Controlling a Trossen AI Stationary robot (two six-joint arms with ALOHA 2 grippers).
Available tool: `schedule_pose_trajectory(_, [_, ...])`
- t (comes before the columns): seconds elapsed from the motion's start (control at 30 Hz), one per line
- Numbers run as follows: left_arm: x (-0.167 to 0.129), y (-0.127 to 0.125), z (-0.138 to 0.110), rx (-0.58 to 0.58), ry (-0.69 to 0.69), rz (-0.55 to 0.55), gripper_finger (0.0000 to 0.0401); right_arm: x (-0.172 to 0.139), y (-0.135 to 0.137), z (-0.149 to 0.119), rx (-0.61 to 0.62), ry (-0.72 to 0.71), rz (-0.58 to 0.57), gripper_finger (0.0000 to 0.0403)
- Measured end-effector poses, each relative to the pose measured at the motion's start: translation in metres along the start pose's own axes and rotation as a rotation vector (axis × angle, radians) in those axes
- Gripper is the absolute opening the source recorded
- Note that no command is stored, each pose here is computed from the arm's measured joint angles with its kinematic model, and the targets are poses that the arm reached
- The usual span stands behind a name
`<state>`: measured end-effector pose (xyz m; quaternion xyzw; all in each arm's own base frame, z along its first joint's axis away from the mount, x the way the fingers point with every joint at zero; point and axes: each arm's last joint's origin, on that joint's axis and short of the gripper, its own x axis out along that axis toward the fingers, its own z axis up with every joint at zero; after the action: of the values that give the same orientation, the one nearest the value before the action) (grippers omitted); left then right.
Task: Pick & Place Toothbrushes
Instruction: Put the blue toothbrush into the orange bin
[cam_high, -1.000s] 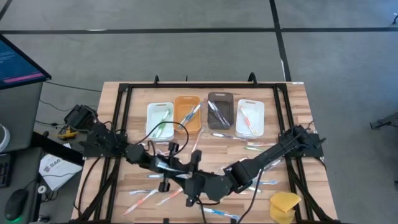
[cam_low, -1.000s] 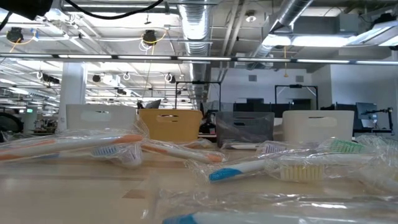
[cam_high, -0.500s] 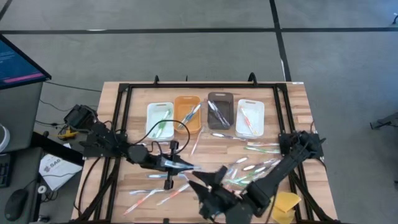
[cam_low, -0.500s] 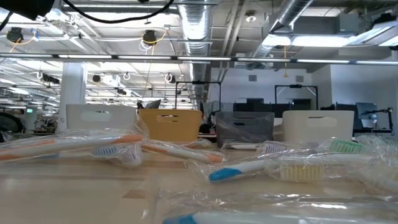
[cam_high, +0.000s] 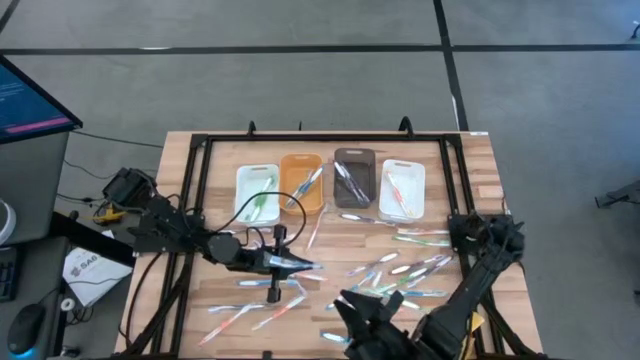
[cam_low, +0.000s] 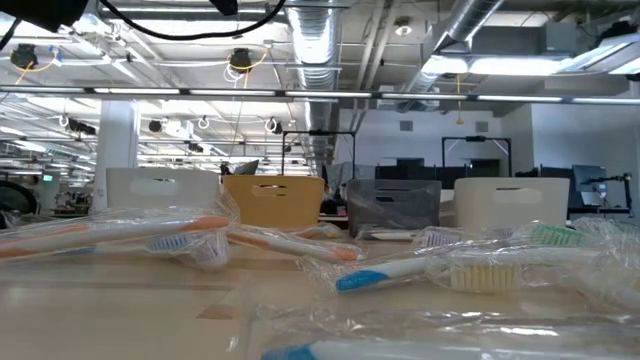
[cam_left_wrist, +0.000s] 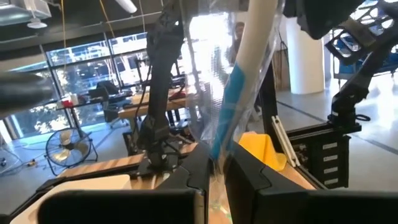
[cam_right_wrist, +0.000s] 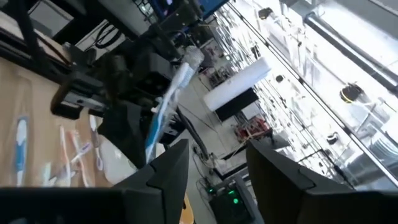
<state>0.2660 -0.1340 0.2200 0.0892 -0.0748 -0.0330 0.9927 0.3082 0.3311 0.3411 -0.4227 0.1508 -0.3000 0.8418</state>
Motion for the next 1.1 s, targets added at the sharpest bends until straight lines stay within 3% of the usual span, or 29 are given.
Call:
schedule_pose_trajectory(0.17, [-0.001, 0.001, 0.001, 0.007, 0.016, 0.002, 0.0018, -0.011, -0.025, -0.012, 0.061, -0.019, 0.015, 0.0121])
schedule_pose_trajectory(0.37, [-0.008, 0.007, 0.014, 0.001, 0.041, 0.006, 0.0018, -0.021, -0.081, -0.053, 0.346, -0.039, 0.048, 0.0084])
schedule_pose_trajectory(0.5, [-0.016, 0.014, 0.028, -0.010, 0.045, 0.017, 0.0018, -0.022, -0.106, -0.082, 0.502, 0.033, 0.131, 0.0069])
schedule_pose_trajectory(0.53, [-0.018, 0.016, 0.031, -0.015, 0.055, 0.030, 0.0018, -0.022, -0.108, -0.085, 0.575, 0.050, 0.136, 0.0067])
schedule_pose_trajectory(0.67, [-0.025, 0.024, 0.040, -0.067, 0.079, 0.045, 0.0018, -0.016, -0.112, -0.102, 0.556, 0.086, 0.150, 0.0060])
schedule_pose_trajectory(0.73, [-0.028, 0.026, 0.043, -0.093, 0.093, 0.046, 0.0018, -0.013, -0.117, -0.116, 0.629, 0.105, 0.138, 0.0059])
schedule_pose_trajectory(0.93, [-0.030, 0.027, 0.042, -0.106, 0.115, 0.042, 0.0018, -0.024, -0.132, -0.177, 0.823, 0.079, 0.157, 0.0058])
schedule_pose_trajectory(1.1, [-0.030, 0.027, 0.041, -0.097, 0.123, 0.049, 0.0019, -0.029, -0.135, -0.228, 1.038, -0.050, 0.150, 0.0058])
